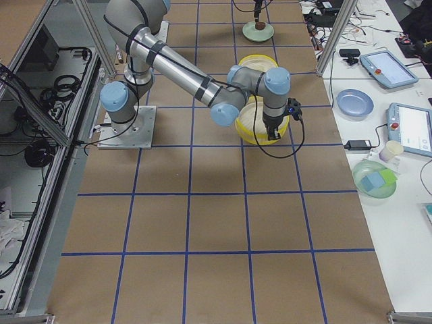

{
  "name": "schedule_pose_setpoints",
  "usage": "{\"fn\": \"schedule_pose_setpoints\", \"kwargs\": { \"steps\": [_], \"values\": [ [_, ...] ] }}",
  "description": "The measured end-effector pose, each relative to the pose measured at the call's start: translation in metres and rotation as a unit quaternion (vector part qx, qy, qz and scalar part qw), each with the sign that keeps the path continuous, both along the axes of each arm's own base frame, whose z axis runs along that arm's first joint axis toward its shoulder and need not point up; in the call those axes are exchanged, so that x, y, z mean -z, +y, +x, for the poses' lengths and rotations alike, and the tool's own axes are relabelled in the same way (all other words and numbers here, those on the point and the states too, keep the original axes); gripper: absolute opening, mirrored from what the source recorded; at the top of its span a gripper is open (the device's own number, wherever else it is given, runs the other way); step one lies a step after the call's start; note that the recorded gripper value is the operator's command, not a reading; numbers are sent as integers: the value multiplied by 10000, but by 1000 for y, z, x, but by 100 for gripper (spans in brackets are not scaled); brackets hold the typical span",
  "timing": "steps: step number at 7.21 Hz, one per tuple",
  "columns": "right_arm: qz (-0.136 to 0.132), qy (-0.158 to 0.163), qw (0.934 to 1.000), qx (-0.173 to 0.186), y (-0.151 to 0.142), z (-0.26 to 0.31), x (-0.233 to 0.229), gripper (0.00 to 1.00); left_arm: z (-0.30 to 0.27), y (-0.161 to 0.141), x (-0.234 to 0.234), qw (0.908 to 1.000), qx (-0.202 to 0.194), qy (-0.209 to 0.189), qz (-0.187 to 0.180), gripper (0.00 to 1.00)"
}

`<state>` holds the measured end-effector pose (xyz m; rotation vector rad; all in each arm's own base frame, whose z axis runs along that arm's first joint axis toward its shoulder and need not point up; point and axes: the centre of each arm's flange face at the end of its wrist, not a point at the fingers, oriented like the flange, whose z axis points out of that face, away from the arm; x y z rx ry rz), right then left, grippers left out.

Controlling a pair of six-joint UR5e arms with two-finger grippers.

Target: Stack buns with steamer

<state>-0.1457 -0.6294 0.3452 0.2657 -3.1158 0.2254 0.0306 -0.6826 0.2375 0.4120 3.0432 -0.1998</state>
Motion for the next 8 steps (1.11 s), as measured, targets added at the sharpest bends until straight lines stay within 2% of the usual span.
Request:
{"fn": "schedule_pose_setpoints", "kwargs": {
  "steps": [2,3,4,5,6,8],
  "values": [
    [-57,-11,9990,449,-9,100,-17,0,3,-6,21,9998,86,198,-17,83],
    [-114,-57,9975,698,-8,161,-25,0,3,-7,30,9996,98,248,7,72],
    [-143,-104,9950,982,-4,220,-25,0,3,-8,36,9996,104,267,27,42],
    [-188,-161,9915,1279,0,269,-21,0,4,-8,39,9996,102,268,31,4],
    [-230,-227,9881,1506,1,303,-13,0,6,-9,40,9996,96,261,27,0],
    [-128,-228,9821,1864,2,350,19,0,9,-10,34,9997,29,241,-29,0]
  ]
}}
